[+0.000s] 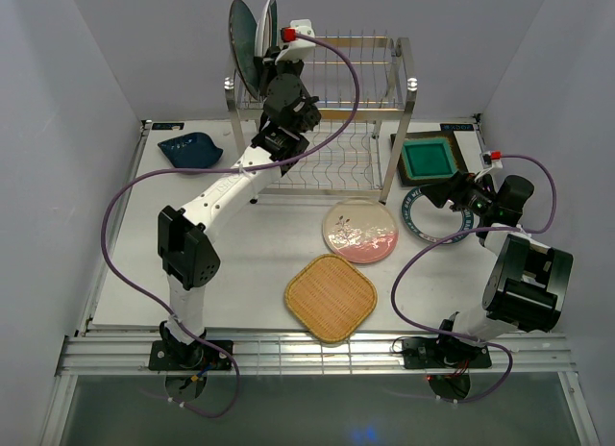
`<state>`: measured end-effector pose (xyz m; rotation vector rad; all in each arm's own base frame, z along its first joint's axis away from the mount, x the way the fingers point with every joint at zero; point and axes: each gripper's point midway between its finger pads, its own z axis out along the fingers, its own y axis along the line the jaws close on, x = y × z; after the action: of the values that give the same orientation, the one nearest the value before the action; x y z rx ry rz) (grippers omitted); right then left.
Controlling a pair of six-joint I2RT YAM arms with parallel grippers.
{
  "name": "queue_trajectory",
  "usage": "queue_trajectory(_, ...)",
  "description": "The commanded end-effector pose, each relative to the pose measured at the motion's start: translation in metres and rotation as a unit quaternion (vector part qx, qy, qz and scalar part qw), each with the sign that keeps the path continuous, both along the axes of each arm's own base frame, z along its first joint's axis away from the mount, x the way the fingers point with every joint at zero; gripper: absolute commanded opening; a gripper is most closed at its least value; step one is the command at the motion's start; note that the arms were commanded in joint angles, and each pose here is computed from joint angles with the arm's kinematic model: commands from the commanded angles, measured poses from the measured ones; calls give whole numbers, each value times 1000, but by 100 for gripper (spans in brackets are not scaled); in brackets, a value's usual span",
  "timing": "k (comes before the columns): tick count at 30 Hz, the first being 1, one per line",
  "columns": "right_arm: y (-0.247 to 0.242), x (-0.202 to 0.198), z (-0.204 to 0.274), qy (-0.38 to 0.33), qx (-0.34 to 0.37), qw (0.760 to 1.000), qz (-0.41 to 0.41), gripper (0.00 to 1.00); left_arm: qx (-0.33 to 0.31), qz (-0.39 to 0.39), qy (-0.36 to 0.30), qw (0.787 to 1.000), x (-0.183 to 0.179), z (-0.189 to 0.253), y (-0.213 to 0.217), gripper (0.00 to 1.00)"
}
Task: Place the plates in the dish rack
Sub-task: Insert the plate into the dish rack.
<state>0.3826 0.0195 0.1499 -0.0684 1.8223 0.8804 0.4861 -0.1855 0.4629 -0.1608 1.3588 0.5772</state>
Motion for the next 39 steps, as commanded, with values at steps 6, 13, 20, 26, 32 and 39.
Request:
queue_trajectory(6, -5, 9, 16, -30, -6, 1000, 4, 90, -36, 9, -33, 999, -21, 32, 27, 24)
queue_trajectory(13, -5, 10, 16, -30, -5, 1000, 4, 90, -42, 10, -35, 998, -26, 34, 31, 29)
queue_trajectory(20, -5, 10, 15, -29, -5, 1000, 4, 90, -58, 0, -51, 997, -43, 52, 32, 39)
queue_trajectory(26, -5, 10, 16, -29, -4, 1000, 6, 90, -71, -36, -70, 994, -72, 75, 25, 41)
queue_trajectory(32, -5, 10, 16, -30, -4, 1000, 5, 90, -99, -125, -95, 983, -113, 92, 17, 42)
queue_trajectory(39, -6, 11, 14, -28, -2, 1000, 5, 90, -127, -266, -62, 953, -139, 90, -2, 49)
